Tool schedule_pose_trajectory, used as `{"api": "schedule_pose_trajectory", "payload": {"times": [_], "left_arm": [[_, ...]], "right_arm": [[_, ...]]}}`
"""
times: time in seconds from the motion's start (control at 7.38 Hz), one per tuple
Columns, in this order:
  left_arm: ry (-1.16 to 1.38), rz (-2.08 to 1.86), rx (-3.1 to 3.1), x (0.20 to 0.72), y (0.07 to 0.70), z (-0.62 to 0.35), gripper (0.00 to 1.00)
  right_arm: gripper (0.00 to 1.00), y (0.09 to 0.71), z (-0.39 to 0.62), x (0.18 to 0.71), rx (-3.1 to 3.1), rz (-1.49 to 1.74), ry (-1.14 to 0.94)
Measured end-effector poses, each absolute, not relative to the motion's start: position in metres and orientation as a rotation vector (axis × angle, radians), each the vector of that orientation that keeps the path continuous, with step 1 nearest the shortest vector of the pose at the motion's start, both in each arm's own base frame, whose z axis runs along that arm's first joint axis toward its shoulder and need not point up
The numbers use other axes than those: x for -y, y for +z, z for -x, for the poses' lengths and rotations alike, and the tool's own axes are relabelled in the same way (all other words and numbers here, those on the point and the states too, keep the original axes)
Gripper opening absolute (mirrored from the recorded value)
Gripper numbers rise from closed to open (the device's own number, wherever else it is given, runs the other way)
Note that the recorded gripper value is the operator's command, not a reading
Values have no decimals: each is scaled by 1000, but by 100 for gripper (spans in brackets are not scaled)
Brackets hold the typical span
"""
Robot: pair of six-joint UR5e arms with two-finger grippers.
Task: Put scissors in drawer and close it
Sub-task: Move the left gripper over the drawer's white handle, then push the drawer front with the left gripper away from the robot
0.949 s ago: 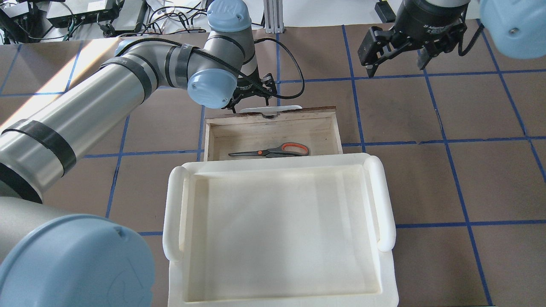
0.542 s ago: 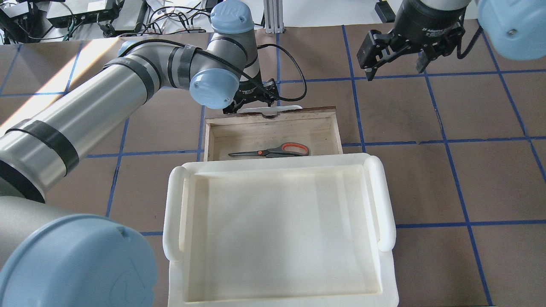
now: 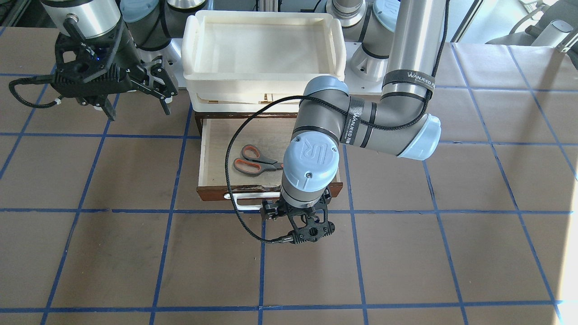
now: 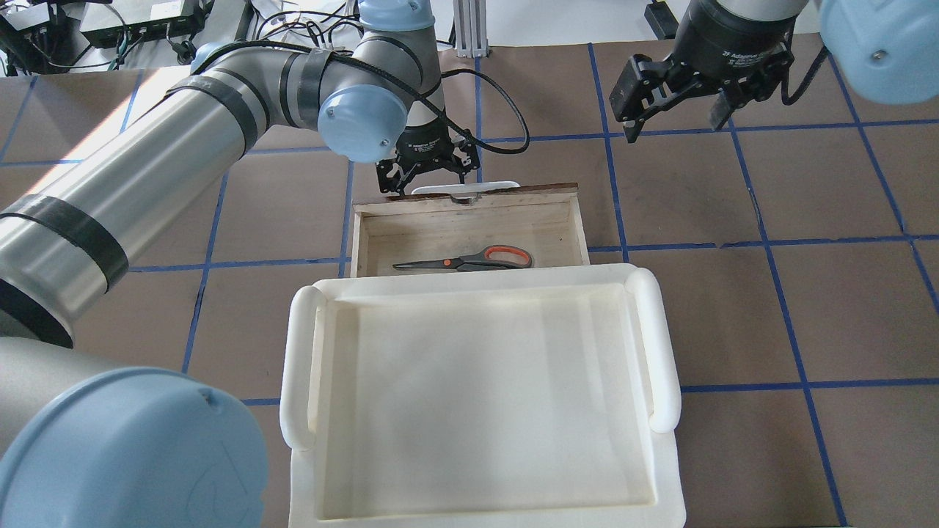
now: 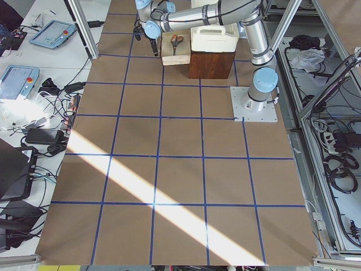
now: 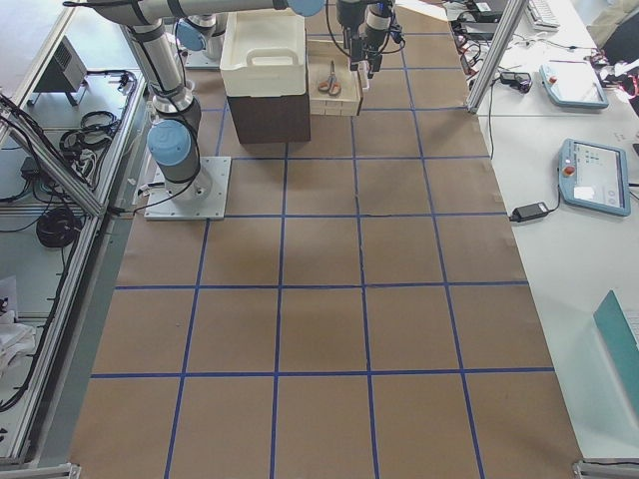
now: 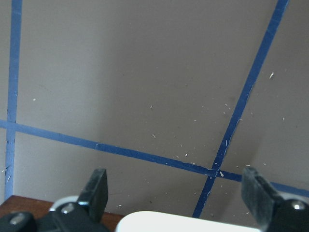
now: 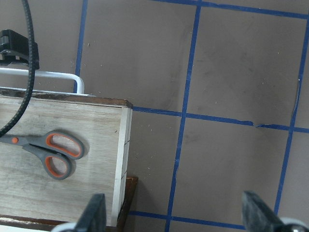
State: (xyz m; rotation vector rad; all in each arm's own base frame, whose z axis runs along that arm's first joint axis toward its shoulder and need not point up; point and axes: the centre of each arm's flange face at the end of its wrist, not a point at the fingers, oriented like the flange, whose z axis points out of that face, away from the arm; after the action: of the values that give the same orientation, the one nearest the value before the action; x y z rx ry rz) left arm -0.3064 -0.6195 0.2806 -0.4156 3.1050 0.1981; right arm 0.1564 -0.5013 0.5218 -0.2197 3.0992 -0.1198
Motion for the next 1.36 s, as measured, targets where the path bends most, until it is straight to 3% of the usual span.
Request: {"api": "schedule_pose_trajectory", "payload": {"times": [1.36], "left_arm": [[423, 407, -3025, 586, 305, 301, 100]], "right_arm": [[100, 521, -157, 501, -3096, 213, -118]]}}
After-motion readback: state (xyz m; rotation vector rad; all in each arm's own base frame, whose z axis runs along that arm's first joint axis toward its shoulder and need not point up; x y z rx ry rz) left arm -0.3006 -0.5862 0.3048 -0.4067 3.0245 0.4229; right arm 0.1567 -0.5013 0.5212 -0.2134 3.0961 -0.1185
